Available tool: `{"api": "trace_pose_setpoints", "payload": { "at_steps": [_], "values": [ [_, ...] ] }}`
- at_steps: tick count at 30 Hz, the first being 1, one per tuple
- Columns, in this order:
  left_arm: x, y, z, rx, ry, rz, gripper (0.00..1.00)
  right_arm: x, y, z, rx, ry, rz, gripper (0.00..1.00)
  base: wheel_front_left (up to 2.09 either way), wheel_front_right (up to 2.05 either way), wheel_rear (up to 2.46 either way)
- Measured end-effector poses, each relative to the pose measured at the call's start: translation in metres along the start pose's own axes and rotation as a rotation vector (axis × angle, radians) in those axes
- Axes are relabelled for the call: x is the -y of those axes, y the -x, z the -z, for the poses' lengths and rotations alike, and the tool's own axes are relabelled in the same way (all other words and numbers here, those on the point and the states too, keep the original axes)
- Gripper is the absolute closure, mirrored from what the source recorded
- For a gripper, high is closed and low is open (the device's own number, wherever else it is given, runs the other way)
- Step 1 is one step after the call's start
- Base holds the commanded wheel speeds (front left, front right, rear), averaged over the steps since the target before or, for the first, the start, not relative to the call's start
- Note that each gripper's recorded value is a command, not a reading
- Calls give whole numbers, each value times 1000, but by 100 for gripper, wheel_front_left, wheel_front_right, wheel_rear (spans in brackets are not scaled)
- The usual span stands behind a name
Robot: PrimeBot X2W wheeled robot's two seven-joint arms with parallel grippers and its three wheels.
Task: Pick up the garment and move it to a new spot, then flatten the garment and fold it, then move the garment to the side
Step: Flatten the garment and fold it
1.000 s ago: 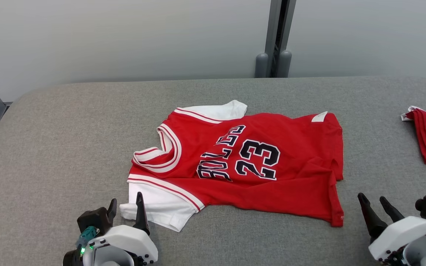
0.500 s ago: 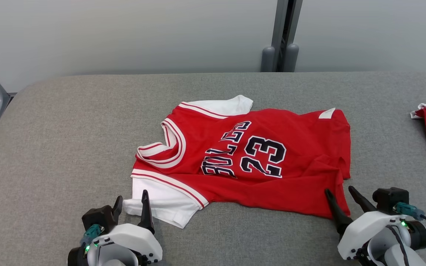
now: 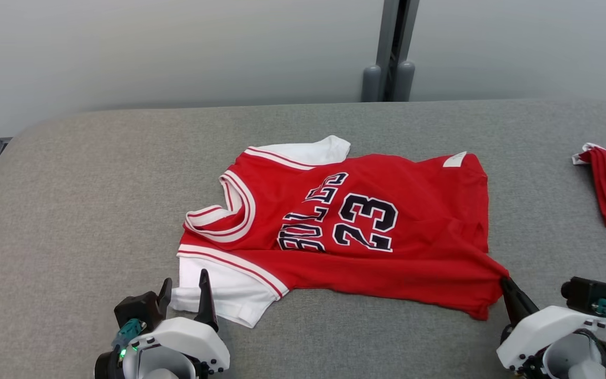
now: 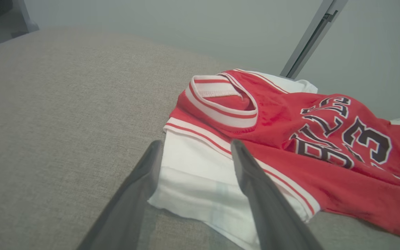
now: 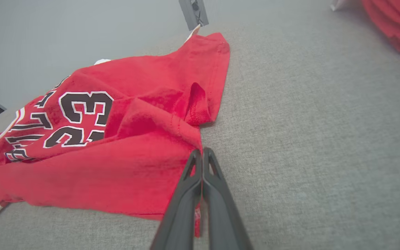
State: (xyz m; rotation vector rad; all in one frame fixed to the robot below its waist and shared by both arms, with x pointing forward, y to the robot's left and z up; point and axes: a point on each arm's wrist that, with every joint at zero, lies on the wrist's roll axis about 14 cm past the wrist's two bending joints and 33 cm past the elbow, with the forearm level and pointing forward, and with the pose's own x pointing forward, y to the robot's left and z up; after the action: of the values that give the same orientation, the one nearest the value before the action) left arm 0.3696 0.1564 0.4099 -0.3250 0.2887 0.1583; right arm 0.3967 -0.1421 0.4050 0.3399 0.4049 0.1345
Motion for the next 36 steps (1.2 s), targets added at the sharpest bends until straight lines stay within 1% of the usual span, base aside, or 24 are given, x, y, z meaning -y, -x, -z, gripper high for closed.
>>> {"api": "trace_pose_setpoints", "payload": {
  "at_steps": [4,8,9,10,11,13,15,20,23,26,29,36],
  "values": [
    [9,-1,1,-2,-4,27,0,10,13,0,-6,-112,19,100,0,0,0],
    [18,-2,2,-7,-6,52,0,26,27,0,-18,-146,44,100,0,0,0],
    [19,-2,2,-7,-7,55,0,33,30,0,-20,-149,63,81,0,0,0],
    [20,-2,2,-7,-7,58,0,43,32,-2,-15,-141,88,11,0,0,0],
    [21,-2,2,-7,-8,61,0,54,35,-2,-16,-119,119,0,0,0,0],
    [22,-3,2,-8,-9,64,0,68,39,-1,-27,-33,157,0,0,0,0],
    [23,-3,2,-8,-9,65,0,65,38,-1,-22,-17,158,0,0,0,0],
    [23,-4,2,-10,-9,63,0,38,34,2,-20,-38,98,0,0,0,0],
    [23,-5,4,-14,-9,64,0,19,39,17,-67,-72,41,0,0,0,0],
    [24,-6,4,-17,-10,66,0,2,44,24,-94,-118,-11,0,0,0,0],
    [26,-7,5,-18,-10,69,0,-3,50,29,-112,-160,-28,0,0,0,0],
    [26,-8,5,-19,-13,72,0,-1,44,35,-144,-147,-22,0,0,0,0]
  ]
}}
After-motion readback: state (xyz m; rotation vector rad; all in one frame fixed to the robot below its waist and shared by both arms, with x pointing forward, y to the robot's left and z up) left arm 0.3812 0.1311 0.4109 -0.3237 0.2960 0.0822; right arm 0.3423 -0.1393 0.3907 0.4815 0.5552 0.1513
